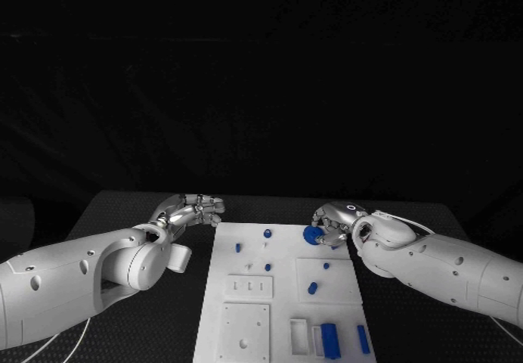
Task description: Assemble the parts on the task board
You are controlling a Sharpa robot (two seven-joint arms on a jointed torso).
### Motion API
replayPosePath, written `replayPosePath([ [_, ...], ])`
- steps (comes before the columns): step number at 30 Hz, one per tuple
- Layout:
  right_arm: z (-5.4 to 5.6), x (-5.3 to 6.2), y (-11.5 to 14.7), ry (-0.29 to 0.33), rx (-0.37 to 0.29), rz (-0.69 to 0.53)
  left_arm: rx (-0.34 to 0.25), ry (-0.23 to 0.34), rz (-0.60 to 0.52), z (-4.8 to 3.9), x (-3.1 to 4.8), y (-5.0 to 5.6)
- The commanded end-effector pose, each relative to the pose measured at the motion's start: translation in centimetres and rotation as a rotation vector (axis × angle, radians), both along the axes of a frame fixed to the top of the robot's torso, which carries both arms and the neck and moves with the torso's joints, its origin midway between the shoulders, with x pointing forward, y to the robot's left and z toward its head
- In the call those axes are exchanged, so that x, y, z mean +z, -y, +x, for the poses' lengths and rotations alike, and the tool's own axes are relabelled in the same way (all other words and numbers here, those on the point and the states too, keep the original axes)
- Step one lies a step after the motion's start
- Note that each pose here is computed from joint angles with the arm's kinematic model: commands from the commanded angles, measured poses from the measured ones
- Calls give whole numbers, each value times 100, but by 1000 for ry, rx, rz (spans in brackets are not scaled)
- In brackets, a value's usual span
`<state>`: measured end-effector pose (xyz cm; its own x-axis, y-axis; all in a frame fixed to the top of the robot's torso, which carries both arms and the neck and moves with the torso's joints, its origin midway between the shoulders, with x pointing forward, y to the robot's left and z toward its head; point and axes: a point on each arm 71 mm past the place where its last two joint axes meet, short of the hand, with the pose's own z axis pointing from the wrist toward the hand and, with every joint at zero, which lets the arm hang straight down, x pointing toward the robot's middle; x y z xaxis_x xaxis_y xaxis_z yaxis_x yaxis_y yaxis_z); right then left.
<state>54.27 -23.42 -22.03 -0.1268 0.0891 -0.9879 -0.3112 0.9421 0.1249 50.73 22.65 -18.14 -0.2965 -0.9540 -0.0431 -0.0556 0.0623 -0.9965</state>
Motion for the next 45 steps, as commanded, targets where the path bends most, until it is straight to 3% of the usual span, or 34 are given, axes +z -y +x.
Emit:
replayPosePath([
  [1, -32, -123, -5, -44, 14, -38, -18, 7, -9, -11, 12, 19],
  [19, -46, -236, 17, -131, 16, -112, -18, 5, -8, -14, 12, 26],
  [26, -57, -233, 11, -129, 9, -121, -17, 5, -8, -16, 13, 29],
  [45, -206, 56, -269, 194, 66, -155, -11, 7, -6, -16, 15, 13],
])
